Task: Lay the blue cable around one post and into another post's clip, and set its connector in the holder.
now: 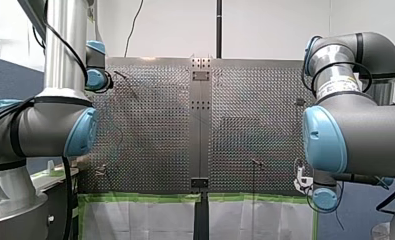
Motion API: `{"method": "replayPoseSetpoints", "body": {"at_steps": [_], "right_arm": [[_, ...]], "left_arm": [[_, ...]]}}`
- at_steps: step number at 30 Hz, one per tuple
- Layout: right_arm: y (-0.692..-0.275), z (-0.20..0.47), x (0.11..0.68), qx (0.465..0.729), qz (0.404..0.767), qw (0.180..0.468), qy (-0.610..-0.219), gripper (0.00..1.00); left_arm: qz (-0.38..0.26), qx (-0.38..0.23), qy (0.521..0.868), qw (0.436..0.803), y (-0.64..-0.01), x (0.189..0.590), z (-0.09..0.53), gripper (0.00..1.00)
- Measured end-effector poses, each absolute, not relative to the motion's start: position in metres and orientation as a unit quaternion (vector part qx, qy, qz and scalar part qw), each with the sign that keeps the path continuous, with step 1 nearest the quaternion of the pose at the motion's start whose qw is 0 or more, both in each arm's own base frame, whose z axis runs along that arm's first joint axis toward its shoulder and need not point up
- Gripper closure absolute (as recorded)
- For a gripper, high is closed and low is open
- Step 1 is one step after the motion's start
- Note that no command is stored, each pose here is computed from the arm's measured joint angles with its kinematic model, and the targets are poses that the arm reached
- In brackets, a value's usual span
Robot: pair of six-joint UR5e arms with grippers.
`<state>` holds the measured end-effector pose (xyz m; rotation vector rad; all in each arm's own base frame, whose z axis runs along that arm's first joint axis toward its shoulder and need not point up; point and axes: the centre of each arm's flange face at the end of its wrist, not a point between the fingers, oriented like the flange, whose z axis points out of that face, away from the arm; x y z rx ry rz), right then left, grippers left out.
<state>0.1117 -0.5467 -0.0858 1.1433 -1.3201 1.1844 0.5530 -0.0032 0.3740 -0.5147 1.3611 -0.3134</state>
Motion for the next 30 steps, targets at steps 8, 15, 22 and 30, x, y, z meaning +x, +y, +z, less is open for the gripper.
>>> {"method": "replayPoseSetpoints", "body": {"at_steps": [8, 15, 22, 30], "right_arm": [[-0.556, -0.084, 0.147, 0.527, 0.495, 0.474, -0.502, 1.00], [-0.545, -0.087, 0.188, 0.584, 0.499, 0.443, -0.462, 1.00], [-0.537, -0.089, 0.208, 0.615, 0.508, 0.416, -0.437, 1.00], [-0.544, -0.086, 0.204, 0.618, 0.525, 0.401, -0.427, 1.00]], "left_arm": [[-0.144, -0.234, 0.620, 0.735, -0.005, 0.553, 0.374, 0.00], [-0.145, -0.234, 0.621, 0.734, -0.006, 0.553, 0.374, 0.00], [-0.145, -0.233, 0.621, 0.734, -0.007, 0.553, 0.374, 0.00], [-0.146, -0.233, 0.621, 0.734, -0.009, 0.553, 0.374, 0.00]]}}
